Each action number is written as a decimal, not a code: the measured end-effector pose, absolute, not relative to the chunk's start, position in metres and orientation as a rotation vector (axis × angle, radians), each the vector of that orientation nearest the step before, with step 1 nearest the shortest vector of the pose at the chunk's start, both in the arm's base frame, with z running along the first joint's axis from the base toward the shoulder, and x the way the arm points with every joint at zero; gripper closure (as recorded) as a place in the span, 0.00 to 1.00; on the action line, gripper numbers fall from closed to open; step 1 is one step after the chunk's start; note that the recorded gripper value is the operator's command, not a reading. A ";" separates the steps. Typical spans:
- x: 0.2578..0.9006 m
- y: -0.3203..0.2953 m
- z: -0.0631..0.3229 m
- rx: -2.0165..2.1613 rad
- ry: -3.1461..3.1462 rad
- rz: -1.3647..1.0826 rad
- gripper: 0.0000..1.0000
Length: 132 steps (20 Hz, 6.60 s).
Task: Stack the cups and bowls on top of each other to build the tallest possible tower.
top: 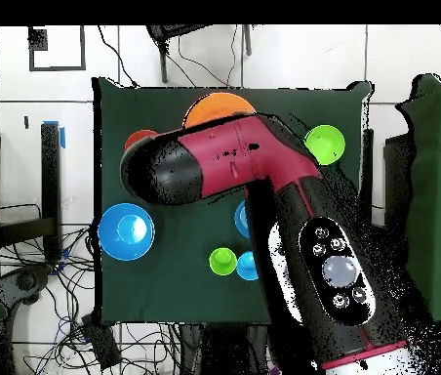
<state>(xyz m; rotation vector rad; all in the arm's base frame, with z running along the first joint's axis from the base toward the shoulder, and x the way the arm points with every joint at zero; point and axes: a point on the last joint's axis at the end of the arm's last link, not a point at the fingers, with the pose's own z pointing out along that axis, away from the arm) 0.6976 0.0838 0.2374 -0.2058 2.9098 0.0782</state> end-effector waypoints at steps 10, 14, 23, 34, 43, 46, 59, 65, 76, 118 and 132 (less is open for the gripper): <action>0.659 0.097 0.199 -0.288 2.842 0.125 0.00; 0.642 0.099 0.183 -0.313 2.820 0.143 0.00; 0.625 0.094 0.149 -0.330 2.838 0.144 0.00; 0.600 0.118 0.091 -0.354 2.905 0.219 0.00; 0.588 0.140 0.056 -0.351 2.888 0.314 0.00; 0.583 0.150 0.050 -0.364 2.879 0.326 0.00; 0.559 0.183 0.022 -0.372 2.939 0.383 0.00; 0.549 0.188 0.006 -0.375 2.969 0.383 0.00; 0.544 0.186 -0.013 -0.357 2.959 0.367 0.00; 0.563 0.176 -0.052 -0.226 2.942 0.321 1.00; 0.576 0.172 0.011 -0.218 2.897 0.273 1.00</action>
